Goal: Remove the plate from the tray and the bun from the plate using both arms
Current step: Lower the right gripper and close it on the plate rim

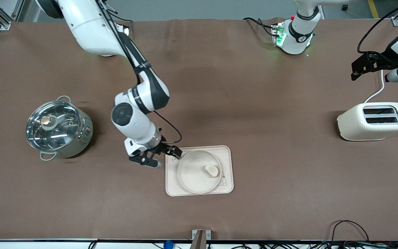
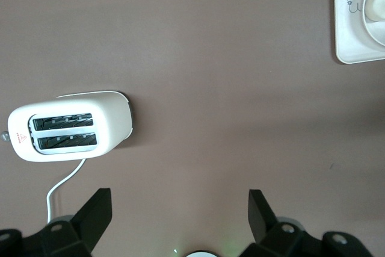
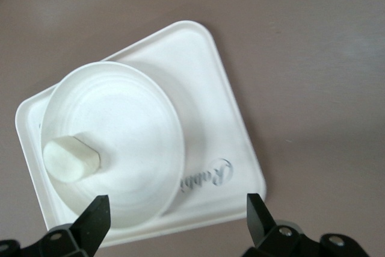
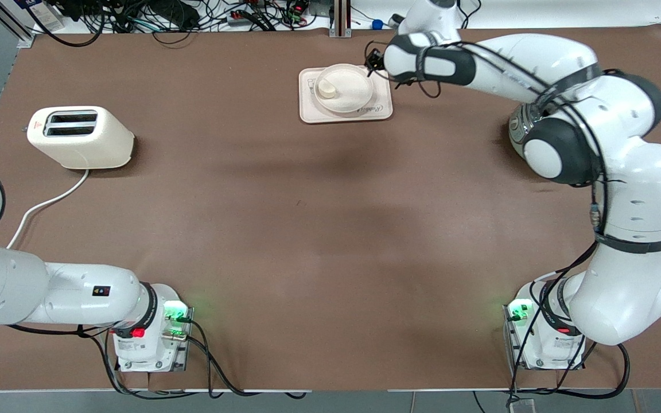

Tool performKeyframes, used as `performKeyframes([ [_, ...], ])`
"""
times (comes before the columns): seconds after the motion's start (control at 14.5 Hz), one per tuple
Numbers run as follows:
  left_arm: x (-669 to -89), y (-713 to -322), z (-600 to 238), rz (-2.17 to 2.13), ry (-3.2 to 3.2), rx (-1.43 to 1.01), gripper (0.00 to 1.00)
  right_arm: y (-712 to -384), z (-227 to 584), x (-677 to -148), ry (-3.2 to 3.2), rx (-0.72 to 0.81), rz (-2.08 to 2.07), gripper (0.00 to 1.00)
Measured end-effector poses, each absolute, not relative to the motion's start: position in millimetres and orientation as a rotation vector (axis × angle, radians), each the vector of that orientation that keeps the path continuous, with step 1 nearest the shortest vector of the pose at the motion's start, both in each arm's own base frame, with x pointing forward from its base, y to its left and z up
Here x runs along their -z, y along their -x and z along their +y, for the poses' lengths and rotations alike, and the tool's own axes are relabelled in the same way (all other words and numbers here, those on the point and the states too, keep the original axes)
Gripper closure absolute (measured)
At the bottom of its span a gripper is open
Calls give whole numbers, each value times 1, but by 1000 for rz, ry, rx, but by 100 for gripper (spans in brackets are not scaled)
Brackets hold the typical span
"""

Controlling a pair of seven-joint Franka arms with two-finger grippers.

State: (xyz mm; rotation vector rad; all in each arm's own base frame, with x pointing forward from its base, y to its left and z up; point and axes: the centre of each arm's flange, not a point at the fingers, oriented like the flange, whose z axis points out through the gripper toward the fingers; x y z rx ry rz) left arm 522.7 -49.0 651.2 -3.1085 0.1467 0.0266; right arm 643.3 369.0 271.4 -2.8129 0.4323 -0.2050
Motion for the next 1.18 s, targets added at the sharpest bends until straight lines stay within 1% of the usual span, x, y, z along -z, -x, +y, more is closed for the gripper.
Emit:
performKeyframes([
  [0.35,-651,-523,-49,145,3109,-26,0,-644,391,-225,2826,211,405,0],
  [0.42,-651,-523,-48,145,3109,-26,0,-646,393,-216,2826,217,404,2],
  [0.48,-651,-523,-48,143,3109,-26,0,-648,392,-210,2827,224,406,6],
  [0.62,-652,-523,-44,133,3109,-25,0,-653,390,-207,2827,234,411,23],
  [0.69,-652,-523,-41,123,3110,-24,0,-654,389,-207,2828,235,413,24],
  [0.83,-653,-524,-36,111,3111,-22,0,-654,388,-204,2831,237,410,42],
  [0.9,-653,-524,-36,111,3111,-21,0,-655,388,-202,2830,249,398,43],
  [1.04,-653,-524,-36,113,3111,-20,0,-656,387,-192,2825,286,376,55],
  [1.11,-653,-524,-36,113,3111,-20,0,-656,386,-187,2825,294,371,55],
  [1.18,-653,-524,-36,113,3111,-20,0,-656,386,-183,2826,297,369,65],
])
